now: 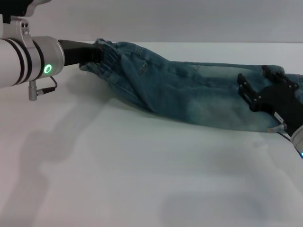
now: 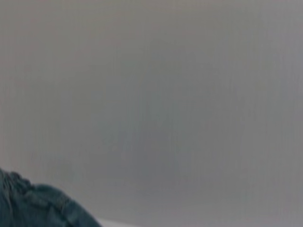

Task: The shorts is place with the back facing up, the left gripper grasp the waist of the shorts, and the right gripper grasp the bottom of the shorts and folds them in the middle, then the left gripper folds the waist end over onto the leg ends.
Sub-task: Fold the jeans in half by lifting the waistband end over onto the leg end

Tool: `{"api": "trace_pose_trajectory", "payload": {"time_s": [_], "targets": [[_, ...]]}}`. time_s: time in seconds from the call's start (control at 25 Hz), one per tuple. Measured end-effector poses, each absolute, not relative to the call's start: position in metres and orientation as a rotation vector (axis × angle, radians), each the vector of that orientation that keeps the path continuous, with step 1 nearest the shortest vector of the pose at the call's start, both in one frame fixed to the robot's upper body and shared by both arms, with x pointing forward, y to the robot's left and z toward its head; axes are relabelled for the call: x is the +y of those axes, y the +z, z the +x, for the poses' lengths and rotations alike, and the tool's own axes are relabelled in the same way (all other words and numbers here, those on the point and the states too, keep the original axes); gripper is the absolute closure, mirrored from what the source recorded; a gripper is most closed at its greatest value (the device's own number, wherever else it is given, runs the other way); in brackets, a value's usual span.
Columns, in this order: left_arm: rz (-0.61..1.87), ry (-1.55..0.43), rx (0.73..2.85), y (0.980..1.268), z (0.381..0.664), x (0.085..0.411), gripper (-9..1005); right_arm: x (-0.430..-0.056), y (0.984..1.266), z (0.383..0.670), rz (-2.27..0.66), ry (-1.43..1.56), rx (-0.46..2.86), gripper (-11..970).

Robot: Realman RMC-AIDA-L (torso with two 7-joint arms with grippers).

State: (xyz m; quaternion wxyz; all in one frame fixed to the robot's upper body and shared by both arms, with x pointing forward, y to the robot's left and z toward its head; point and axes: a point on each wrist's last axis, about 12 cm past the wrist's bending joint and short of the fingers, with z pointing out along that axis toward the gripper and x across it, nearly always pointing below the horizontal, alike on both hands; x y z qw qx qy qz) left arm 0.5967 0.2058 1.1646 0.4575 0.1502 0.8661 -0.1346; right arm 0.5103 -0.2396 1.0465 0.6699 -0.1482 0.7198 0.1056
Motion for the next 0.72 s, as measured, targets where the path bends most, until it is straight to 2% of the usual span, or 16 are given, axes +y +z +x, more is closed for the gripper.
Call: {"api": "trace_pose_trajectory", "payload": {"time_s": [0.12,0.32,0.72], "targets": [[0.382,-0.335,2.112,1.171,0.593,0.204,958,-0.242,1.043,0.515,-0.308,0.257,1.604,282],[0.402,-0.339,2.059,1.187,0.589,0.201,951,-0.24,1.037,0.527,-0.318,0.263,1.629,531],[0.453,-0.349,1.996,1.211,0.581,0.193,936,-0.224,1.035,0.55,-0.363,0.297,1.652,815]]}}
